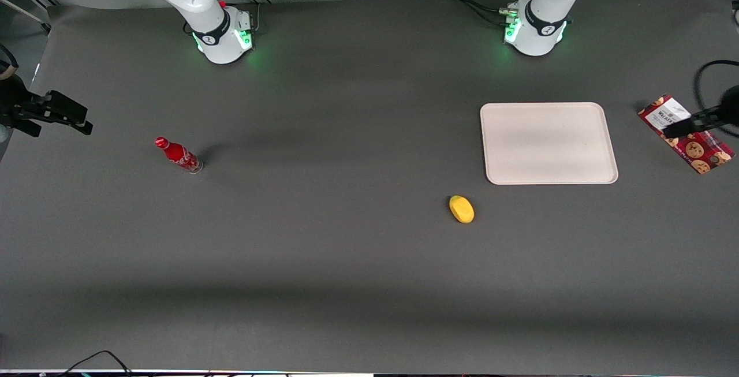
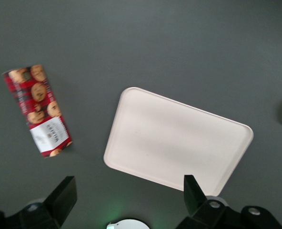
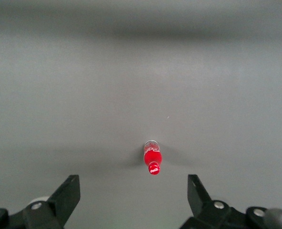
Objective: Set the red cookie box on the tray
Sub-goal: 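Lower the left gripper onto the box end and close on it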
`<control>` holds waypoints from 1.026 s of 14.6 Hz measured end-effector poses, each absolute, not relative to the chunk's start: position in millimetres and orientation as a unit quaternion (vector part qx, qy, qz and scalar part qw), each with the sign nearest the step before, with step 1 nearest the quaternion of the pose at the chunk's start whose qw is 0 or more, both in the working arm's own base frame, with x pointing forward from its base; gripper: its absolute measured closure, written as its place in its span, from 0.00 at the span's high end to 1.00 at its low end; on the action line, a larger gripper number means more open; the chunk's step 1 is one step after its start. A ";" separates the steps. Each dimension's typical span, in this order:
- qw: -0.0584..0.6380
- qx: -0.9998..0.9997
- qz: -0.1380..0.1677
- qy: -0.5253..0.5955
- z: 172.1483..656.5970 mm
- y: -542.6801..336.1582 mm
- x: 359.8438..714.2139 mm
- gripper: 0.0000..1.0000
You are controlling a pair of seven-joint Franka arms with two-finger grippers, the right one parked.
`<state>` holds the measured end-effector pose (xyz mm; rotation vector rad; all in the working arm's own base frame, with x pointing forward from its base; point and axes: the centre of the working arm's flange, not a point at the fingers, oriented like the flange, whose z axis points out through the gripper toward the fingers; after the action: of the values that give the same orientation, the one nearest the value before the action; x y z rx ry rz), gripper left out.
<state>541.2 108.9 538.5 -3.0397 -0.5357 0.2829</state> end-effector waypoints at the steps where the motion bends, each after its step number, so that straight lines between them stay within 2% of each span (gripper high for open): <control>1: 0.019 -0.976 0.093 -0.194 538.4 133.3 535.2 1.00; 8: 0.000 -0.950 0.098 -0.297 533.5 293.9 469.7 1.00; 15: -0.002 -0.937 0.088 -0.339 506.5 350.8 447.5 1.00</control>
<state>447.5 350.8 506.5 -2.9473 -1.0661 0.2754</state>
